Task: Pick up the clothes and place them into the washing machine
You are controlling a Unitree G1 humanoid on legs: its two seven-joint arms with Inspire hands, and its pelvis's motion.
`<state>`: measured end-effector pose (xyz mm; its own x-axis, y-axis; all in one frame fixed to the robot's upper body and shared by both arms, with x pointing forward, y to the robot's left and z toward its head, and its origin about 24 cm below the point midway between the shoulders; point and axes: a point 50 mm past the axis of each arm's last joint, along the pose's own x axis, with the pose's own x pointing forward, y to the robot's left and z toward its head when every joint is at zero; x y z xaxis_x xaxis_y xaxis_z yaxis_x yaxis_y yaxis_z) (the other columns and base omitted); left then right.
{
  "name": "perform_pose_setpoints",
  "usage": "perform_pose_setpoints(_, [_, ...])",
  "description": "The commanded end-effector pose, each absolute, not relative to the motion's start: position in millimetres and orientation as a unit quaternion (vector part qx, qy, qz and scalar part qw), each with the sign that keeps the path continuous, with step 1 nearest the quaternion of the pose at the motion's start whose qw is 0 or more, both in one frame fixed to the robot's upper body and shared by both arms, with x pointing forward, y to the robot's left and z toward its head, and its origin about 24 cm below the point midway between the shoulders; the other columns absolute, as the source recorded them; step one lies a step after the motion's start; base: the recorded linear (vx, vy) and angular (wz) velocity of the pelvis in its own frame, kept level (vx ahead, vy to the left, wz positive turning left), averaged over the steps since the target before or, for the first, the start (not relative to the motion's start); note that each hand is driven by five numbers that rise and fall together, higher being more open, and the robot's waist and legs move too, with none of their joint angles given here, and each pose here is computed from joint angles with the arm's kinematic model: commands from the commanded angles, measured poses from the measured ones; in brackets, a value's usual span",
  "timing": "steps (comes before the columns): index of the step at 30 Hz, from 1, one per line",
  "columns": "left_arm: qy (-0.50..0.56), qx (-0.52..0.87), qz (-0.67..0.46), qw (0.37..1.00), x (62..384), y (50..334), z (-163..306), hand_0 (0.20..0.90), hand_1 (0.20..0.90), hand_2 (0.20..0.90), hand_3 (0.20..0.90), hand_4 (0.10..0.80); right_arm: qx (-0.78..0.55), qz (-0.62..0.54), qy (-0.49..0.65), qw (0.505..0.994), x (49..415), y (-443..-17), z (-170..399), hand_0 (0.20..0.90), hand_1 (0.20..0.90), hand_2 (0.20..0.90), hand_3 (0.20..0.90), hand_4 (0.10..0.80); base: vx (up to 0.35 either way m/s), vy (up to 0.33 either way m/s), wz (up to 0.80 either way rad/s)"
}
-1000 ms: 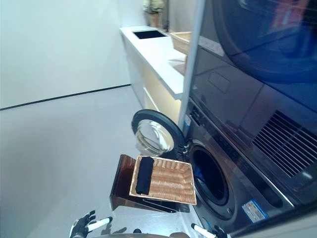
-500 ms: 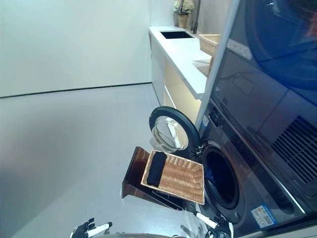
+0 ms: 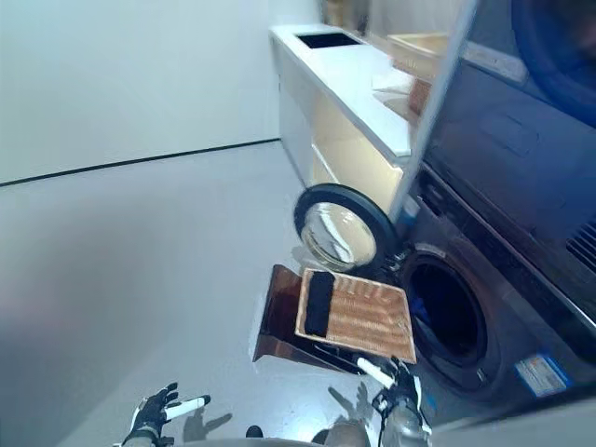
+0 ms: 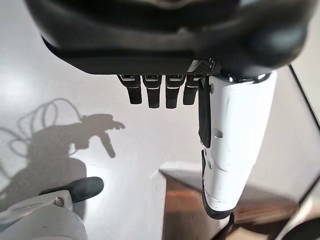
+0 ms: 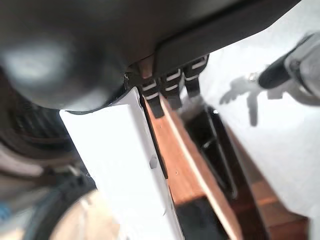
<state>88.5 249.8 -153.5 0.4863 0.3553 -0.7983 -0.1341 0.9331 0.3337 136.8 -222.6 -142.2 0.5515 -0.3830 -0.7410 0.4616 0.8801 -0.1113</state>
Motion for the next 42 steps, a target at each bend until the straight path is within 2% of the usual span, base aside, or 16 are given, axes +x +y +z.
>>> perform_pose_setpoints(1, [0.433, 0.131, 0.152, 0.879, 111.4, 266.1, -140.0, 0.9, 0.9, 0.9, 0.9, 0.8, 0.01, -0.243, 0.331, 0.912, 163.7, -244.0, -119.6, 0.9, 0.9, 0.9, 0.9, 0.8, 0.245, -0.116, -0.29])
perform_pose_setpoints(5, [0.431, 0.138, 0.146, 0.879, 113.7, 264.5, -139.9, 0.9, 0.9, 0.9, 0.9, 0.8, -0.001, -0.216, 0.318, 0.923, 167.9, -234.4, -116.0, 0.9, 0.9, 0.9, 0.9, 0.8, 0.206, -0.17, 0.06])
perform_pose_setpoints(12, [0.414, 0.114, 0.13, 0.894, 123.6, 245.9, -141.1, 0.9, 0.9, 0.9, 0.9, 0.8, -0.007, -0.208, 0.278, 0.938, 179.8, -235.4, -102.4, 0.9, 0.9, 0.9, 0.9, 0.8, 0.086, -0.173, 0.36])
perform_pose_setpoints(21, [0.439, 0.137, 0.104, 0.882, 111.7, 235.1, -148.5, 0.9, 0.9, 0.9, 0.9, 0.8, -0.027, -0.188, 0.242, 0.951, 201.5, -233.3, -87.9, 0.9, 0.9, 0.9, 0.9, 0.8, 0.255, 0.087, -0.06])
perform_pose_setpoints(30, [0.407, 0.158, 0.114, 0.892, 126.5, 254.9, -136.7, 0.9, 0.9, 0.9, 0.9, 0.8, -0.004, -0.153, 0.254, 0.955, 201.3, -214.8, -93.2, 0.9, 0.9, 0.9, 0.9, 0.8, 0.259, 0.157, -0.57])
perform_pose_setpoints(37, [0.375, 0.163, 0.105, 0.906, 143.7, 258.4, -127.1, 0.9, 0.9, 0.9, 0.9, 0.8, 0.02, -0.122, 0.235, 0.964, 222.0, -195.8, -84.4, 0.9, 0.9, 0.9, 0.9, 0.8, 0.156, 0.115, -0.25])
perform_pose_setpoints(42, [0.402, 0.168, 0.099, 0.894, 132.0, 256.9, -134.1, 0.9, 0.9, 0.9, 0.9, 0.8, 0.002, -0.122, 0.265, 0.956, 229.4, -193.0, -91.0, 0.9, 0.9, 0.9, 0.9, 0.8, 0.221, -0.073, -0.27])
